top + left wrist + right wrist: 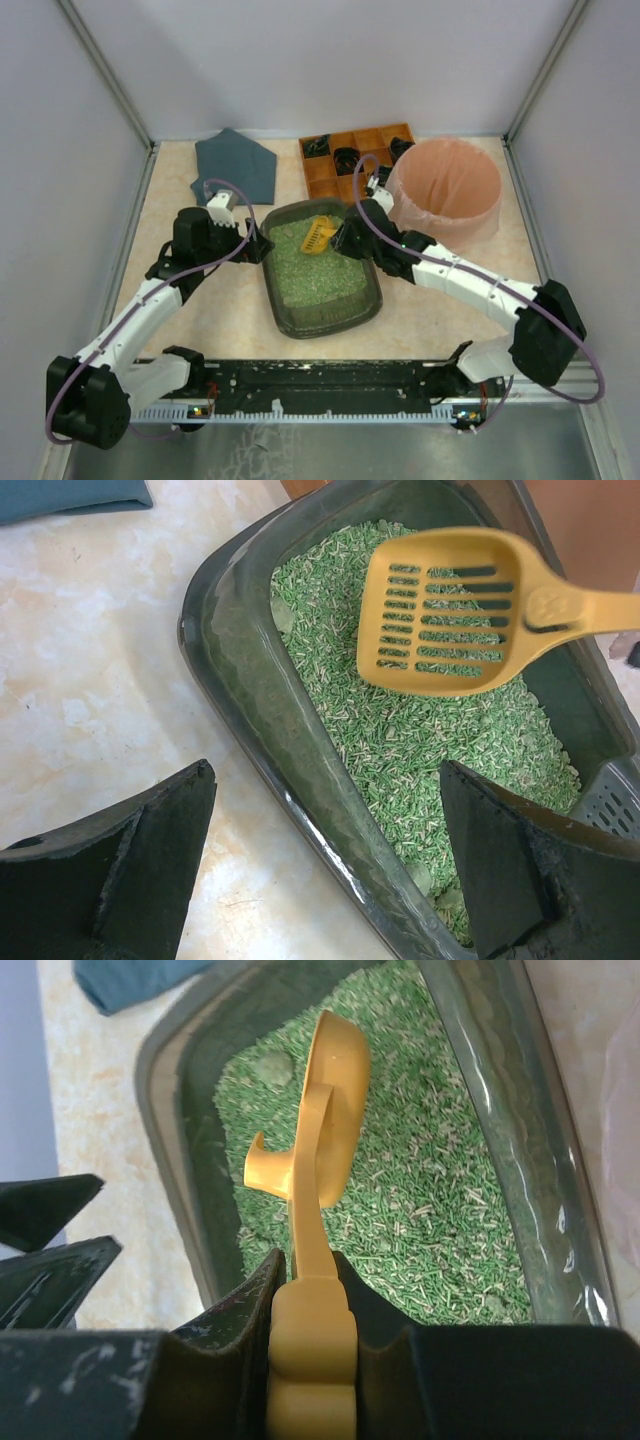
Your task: Clean the litter box
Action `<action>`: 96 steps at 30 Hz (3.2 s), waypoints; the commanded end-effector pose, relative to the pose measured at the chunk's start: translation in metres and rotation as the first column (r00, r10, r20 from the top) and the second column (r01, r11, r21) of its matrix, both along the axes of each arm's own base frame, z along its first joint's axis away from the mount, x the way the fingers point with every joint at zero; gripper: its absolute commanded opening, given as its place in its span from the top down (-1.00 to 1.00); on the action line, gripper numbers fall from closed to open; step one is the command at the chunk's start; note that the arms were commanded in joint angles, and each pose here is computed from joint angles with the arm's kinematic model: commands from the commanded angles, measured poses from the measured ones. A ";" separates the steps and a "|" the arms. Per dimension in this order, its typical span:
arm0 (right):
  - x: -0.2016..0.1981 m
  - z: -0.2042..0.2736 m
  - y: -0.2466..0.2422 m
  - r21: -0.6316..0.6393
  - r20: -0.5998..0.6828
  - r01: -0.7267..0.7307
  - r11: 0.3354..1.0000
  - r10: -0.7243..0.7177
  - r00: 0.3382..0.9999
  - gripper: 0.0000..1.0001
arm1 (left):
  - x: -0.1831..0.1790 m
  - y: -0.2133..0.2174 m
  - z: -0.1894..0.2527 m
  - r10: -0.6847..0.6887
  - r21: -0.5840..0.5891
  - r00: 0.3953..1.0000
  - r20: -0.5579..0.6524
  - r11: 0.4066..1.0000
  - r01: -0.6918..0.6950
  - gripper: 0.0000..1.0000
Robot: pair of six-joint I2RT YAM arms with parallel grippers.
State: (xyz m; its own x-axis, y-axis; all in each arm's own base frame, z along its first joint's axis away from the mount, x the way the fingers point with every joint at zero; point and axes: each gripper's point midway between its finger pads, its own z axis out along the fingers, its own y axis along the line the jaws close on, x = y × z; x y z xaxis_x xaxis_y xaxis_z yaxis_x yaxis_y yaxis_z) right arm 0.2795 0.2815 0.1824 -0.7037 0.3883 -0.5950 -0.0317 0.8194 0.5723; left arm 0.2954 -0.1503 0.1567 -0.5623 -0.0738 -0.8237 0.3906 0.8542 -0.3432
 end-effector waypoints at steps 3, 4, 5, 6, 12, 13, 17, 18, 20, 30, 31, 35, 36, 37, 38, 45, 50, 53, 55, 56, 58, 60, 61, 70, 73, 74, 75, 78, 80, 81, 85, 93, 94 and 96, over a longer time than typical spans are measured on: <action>0.011 0.005 0.021 0.058 -0.059 0.129 0.990 -0.126 0.990 1.00 | 0.004 0.000 0.016 0.008 -0.023 0.999 0.038 1.000 -0.007 -0.94; 0.012 0.003 0.022 0.060 -0.069 0.142 0.988 -0.138 0.988 1.00 | 0.004 0.000 0.016 0.009 -0.022 0.999 0.036 1.000 -0.008 -0.94; 0.012 0.000 0.025 0.066 -0.079 0.151 0.986 -0.145 0.986 1.00 | 0.004 0.000 0.016 0.008 -0.023 0.999 0.036 1.000 -0.007 -0.94; 0.014 -0.002 0.027 0.070 -0.087 0.156 0.985 -0.150 0.985 1.00 | 0.004 0.000 0.015 0.006 -0.023 0.999 0.035 1.000 -0.006 -0.94; 0.019 -0.008 0.032 0.075 -0.134 0.218 0.973 -0.207 0.969 1.00 | 0.003 -0.001 0.017 0.003 -0.030 0.999 0.037 1.000 -0.002 -0.94; 0.019 -0.010 0.032 0.075 -0.143 0.233 0.970 -0.220 0.965 1.00 | 0.003 -0.002 0.017 -0.002 -0.031 0.999 0.037 1.000 0.003 -0.94; 0.021 -0.015 0.034 0.069 -0.167 0.260 0.963 -0.246 0.955 1.00 | 0.002 -0.003 0.017 -0.007 -0.037 0.999 0.034 0.999 0.009 -0.94; 0.022 -0.018 0.036 0.066 -0.173 0.260 0.963 -0.245 0.954 1.00 | 0.002 -0.003 0.017 -0.007 -0.038 0.999 0.035 0.999 0.008 -0.94; 0.023 -0.020 0.041 0.068 -0.183 0.250 0.966 -0.234 0.955 1.00 | 0.002 -0.003 0.017 -0.006 -0.037 0.999 0.033 0.999 0.007 -0.94; 0.019 -0.041 0.064 0.123 -0.247 0.201 0.972 -0.166 0.955 1.00 | 0.003 -0.003 0.017 -0.005 -0.035 0.999 0.036 0.999 0.006 -0.94; 0.018 -0.046 0.064 0.126 -0.256 0.202 0.971 -0.165 0.953 1.00 | 0.003 -0.003 0.017 -0.006 -0.036 0.999 0.035 0.999 0.007 -0.94; 0.014 -0.056 0.066 0.161 -0.277 0.212 0.964 -0.162 0.947 1.00 | 0.004 -0.004 0.017 -0.007 -0.038 0.999 0.035 0.999 0.009 -0.94; 0.012 -0.060 0.064 0.163 -0.282 0.218 0.962 -0.166 0.945 1.00 | 0.004 -0.005 0.016 -0.014 -0.040 0.999 0.031 0.999 0.015 -0.94; 0.011 -0.066 0.062 0.160 -0.289 0.225 0.961 -0.173 0.942 1.00 | 0.003 -0.006 0.015 -0.019 -0.043 0.999 0.027 0.999 0.020 -0.93; 0.010 -0.070 0.060 0.156 -0.295 0.234 0.960 -0.180 0.938 1.00 | 0.003 -0.006 0.015 -0.022 -0.046 0.999 0.023 0.999 0.023 -0.93; 0.002 -0.093 0.049 0.187 -0.300 0.264 0.946 -0.201 0.932 1.00 | 0.002 -0.004 0.018 -0.012 -0.044 0.999 0.039 0.999 0.013 -0.93; -0.005 -0.105 0.049 0.218 -0.308 0.245 0.945 -0.172 0.936 1.00 | 0.001 -0.005 0.018 -0.016 -0.045 0.999 0.036 0.999 0.017 -0.93; -0.005 -0.105 0.050 0.254 -0.292 0.237 0.938 -0.159 0.943 1.00 | 0.002 -0.004 0.017 -0.011 -0.042 0.999 0.036 0.999 0.013 -0.93; -0.006 -0.104 0.050 0.278 -0.279 0.229 0.933 -0.150 0.949 1.00 | 0.001 -0.004 0.017 -0.014 -0.044 0.999 0.036 0.999 0.015 -0.93; -0.005 -0.102 0.050 0.297 -0.269 0.224 0.928 -0.144 0.952 1.00 | 0.002 -0.004 0.017 -0.014 -0.044 0.999 0.035 0.999 0.016 -0.93; -0.005 -0.099 0.050 0.331 -0.253 0.208 0.920 -0.126 0.959 1.00 | 0.002 -0.005 0.017 -0.015 -0.045 0.999 0.036 0.999 0.016 -0.92; -0.005 -0.096 0.049 0.363 -0.239 0.196 0.911 -0.112 0.964 1.00 | 0.002 -0.005 0.017 -0.016 -0.045 0.999 0.035 0.999 0.017 -0.92; -0.004 -0.094 0.048 0.378 -0.232 0.193 0.905 -0.109 0.967 1.00 | 0.002 -0.005 0.017 -0.016 -0.045 0.999 0.035 0.999 0.018 -0.92; -0.003 -0.080 0.029 0.498 -0.170 0.197 0.844 -0.128 0.977 1.00 | 0.002 -0.005 0.016 -0.019 -0.044 0.999 0.031 0.999 0.021 -0.91; -0.003 -0.075 0.024 0.526 -0.152 0.195 0.828 -0.135 0.979 1.00 | 0.002 -0.005 0.016 -0.020 -0.044 0.999 0.032 0.999 0.021 -0.90; -0.003 -0.073 0.023 0.534 -0.146 0.194 0.823 -0.136 0.980 1.00 | 0.002 -0.005 0.016 -0.020 -0.044 0.999 0.033 0.999 0.021 -0.90; -0.002 -0.072 0.022 0.540 -0.142 0.195 0.819 -0.140 0.980 1.00 | 0.002 -0.005 0.016 -0.019 -0.044 0.999 0.032 0.999 0.020 -0.90; -0.002 -0.069 0.019 0.543 -0.140 0.199 0.816 -0.145 0.979 1.00 | 0.002 -0.005 0.015 -0.020 -0.044 0.999 0.030 0.999 0.021 -0.90; -0.002 -0.070 0.017 0.529 -0.146 0.204 0.824 -0.149 0.978 1.00 | 0.002 -0.005 0.015 -0.020 -0.044 0.999 0.031 0.999 0.021 -0.90; -0.002 -0.070 0.017 0.520 -0.148 0.205 0.830 -0.148 0.978 1.00 | 0.002 -0.005 0.015 -0.018 -0.043 0.999 0.031 0.999 0.020 -0.89; -0.004 -0.067 0.017 0.474 -0.138 0.181 0.862 -0.131 0.982 1.00 | 0.002 -0.005 0.015 -0.019 -0.043 0.999 0.031 0.999 0.020 -0.89; -0.017 -0.054 0.019 0.377 -0.053 0.028 0.926 -0.009 0.999 1.00 | 0.002 -0.005 0.016 -0.020 -0.041 0.999 0.035 0.999 0.021 -0.89; -0.019 -0.053 0.017 0.363 -0.040 0.011 0.932 0.004 0.999 1.00 | 0.002 -0.005 0.016 -0.019 -0.042 0.999 0.035 0.999 0.020 -0.89; -0.022 -0.051 0.016 0.332 -0.023 -0.023 0.943 0.032 0.999 1.00 | 0.002 -0.005 0.016 -0.020 -0.042 0.999 0.035 0.999 0.022 -0.89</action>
